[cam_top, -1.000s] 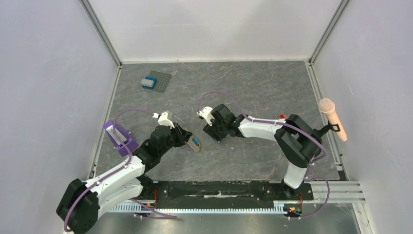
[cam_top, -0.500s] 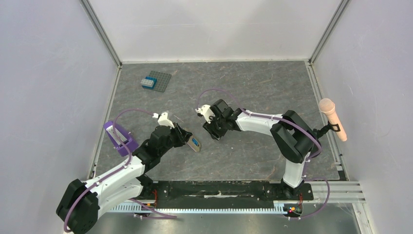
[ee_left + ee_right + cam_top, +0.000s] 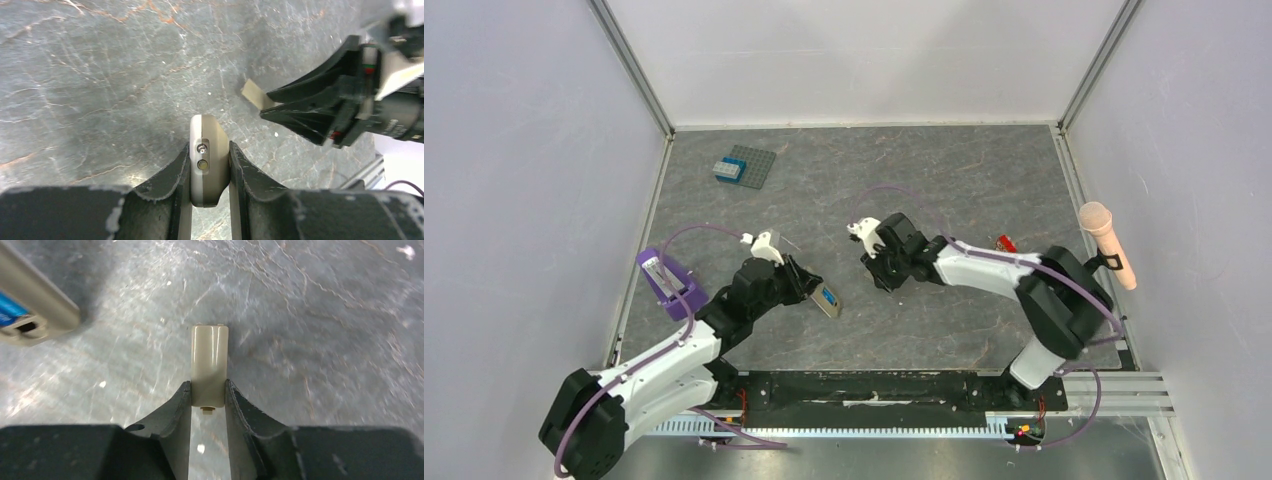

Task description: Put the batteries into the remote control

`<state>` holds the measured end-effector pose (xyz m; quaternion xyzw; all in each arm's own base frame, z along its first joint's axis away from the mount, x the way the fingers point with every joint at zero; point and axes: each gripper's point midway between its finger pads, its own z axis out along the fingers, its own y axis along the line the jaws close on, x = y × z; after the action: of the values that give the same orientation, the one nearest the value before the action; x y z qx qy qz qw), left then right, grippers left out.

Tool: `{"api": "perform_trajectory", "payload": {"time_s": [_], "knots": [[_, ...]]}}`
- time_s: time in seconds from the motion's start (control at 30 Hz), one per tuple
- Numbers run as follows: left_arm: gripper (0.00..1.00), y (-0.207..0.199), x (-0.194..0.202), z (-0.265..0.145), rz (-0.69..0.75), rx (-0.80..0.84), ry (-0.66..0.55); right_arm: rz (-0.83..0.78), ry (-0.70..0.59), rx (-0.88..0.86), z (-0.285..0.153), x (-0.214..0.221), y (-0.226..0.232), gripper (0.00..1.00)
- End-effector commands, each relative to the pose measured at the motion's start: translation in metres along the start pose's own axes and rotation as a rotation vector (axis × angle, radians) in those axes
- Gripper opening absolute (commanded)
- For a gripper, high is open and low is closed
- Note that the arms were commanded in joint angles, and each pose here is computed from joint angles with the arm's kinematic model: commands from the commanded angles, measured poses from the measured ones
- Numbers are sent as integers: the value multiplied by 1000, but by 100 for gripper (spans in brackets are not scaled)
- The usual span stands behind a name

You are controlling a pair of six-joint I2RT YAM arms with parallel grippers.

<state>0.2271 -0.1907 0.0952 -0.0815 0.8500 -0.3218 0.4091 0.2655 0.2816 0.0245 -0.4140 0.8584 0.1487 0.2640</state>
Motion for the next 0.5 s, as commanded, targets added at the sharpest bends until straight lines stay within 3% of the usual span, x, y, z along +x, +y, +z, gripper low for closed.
{"api": "perform_trajectory", "payload": {"time_s": [0.0,0.23,0.47], "knots": [[2,-49,-18,-1,-35,186,-17,68,-216,-17,-58,-42,10,17],[2,-99,-21,5,38,417,29,26,-393,-160,-124,-45,52,18],[2,-123,-29,12,85,522,19,-25,-427,-123,-129,-46,67,18]]}}
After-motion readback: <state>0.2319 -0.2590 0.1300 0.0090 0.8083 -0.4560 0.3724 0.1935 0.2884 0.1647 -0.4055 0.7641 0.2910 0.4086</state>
